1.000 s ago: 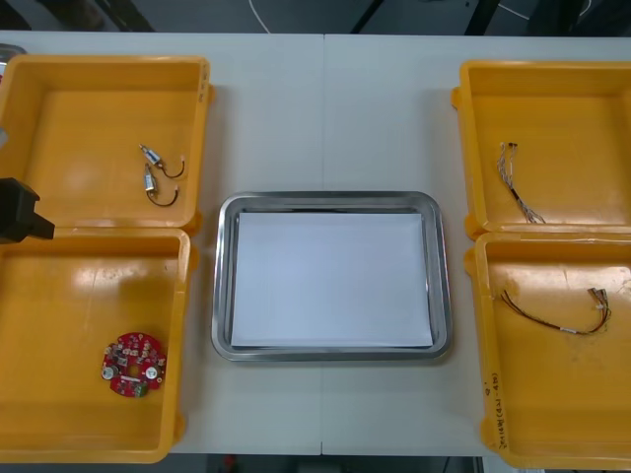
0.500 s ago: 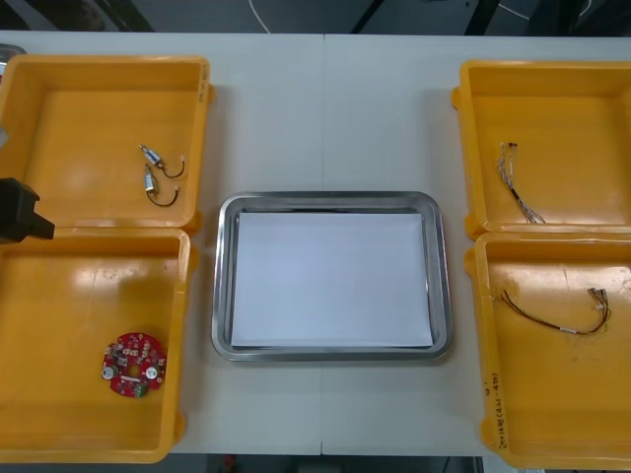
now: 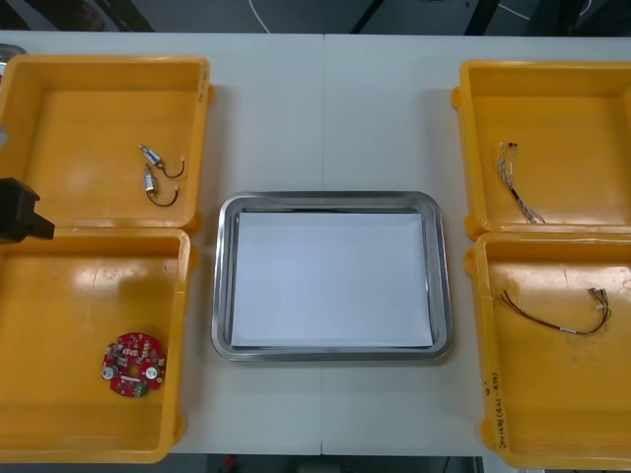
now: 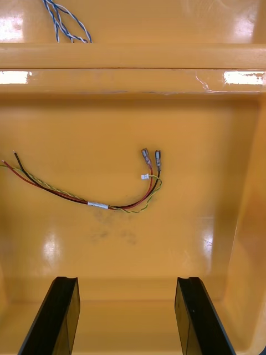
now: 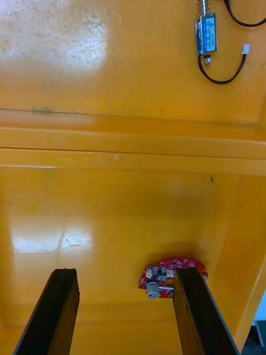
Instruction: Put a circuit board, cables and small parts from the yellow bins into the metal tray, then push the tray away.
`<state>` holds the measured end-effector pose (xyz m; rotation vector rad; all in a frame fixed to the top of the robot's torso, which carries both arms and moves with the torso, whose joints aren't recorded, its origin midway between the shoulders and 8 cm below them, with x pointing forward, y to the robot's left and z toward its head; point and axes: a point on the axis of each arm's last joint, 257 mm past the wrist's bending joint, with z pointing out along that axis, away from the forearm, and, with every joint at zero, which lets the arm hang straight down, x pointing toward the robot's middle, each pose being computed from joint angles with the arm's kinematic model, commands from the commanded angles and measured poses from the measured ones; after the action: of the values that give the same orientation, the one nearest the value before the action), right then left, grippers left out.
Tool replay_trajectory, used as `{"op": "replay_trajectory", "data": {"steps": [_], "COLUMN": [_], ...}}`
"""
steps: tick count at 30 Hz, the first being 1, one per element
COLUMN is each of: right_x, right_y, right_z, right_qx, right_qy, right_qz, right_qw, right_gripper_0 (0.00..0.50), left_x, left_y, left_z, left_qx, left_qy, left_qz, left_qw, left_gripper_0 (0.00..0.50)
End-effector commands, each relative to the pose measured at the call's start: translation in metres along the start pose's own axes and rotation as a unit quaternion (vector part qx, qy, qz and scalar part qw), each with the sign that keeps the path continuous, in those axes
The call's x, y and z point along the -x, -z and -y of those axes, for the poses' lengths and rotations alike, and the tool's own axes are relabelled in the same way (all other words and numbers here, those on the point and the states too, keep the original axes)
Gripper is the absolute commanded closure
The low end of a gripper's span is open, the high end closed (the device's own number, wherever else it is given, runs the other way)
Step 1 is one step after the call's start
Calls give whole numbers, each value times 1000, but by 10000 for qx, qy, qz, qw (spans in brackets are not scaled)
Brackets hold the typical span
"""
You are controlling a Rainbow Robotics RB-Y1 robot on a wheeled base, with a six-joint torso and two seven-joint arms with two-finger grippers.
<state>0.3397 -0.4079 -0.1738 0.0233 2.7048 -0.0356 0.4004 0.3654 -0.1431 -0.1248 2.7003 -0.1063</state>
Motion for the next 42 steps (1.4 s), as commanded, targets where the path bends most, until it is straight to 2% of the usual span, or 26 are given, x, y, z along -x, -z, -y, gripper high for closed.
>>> {"op": "replay_trajectory", "data": {"steps": [1, 2, 5, 11, 12, 18, 23, 26, 32, 37, 40, 42], "right_x": [1, 10, 15, 16, 16, 15, 16, 14, 10, 6, 4, 2], "right_y": [10, 16, 20, 19, 18, 13, 11, 5, -9, -18, -24, -27], "right_z": [16, 19, 14, 10, 10, 6, -3, -13, -27, -34, -37, -38], "right_qx": [-222, -260, -213, -190, -189, -123, -77, 31, 211, 257, 270, 244], "right_qy": [177, 171, 224, 189, 149, -455, -906, -1318, -1992, -2582, -2942, -3211], "right_qz": [28, 147, 210, 225, 229, 282, 421, 485, 501, 468, 444, 436], "right_qw": [9996, 9994, 9993, 9994, 9994, 9985, 9950, 9901, 9784, 9646, 9543, 9457], "right_gripper_0": [0, 0, 0, 0, 0, 0, 0, 0, 0, 0, 0, 0], "left_x": [5, 5, 5, 5, -10, -12, -19, -37, -56, -79, -94, -100], "left_y": [17, 17, 17, 17, 2, 2, 0, -6, -10, -13, -17, -19], "left_z": [-16, -16, -16, -16, -12, -7, -6, -10, -12, -10, -9, -7], "left_qx": [241, 241, 241, 241, 158, 80, 60, 110, 166, 213, 298, 301], "left_qy": [-445, -445, -445, -445, -444, -495, -552, -584, -789, -977, -1101, -1150], "left_qz": [153, 153, 153, 153, -95, -125, -177, -327, -453, -586, -683, -640], "left_qw": [9986, 9986, 9986, 9986, 9988, 9987, 9983, 9977, 9957, 9933, 9911, 9908], "left_gripper_0": [0, 0, 0, 0, 0, 0, 0, 0, 0, 0, 0, 0]}}
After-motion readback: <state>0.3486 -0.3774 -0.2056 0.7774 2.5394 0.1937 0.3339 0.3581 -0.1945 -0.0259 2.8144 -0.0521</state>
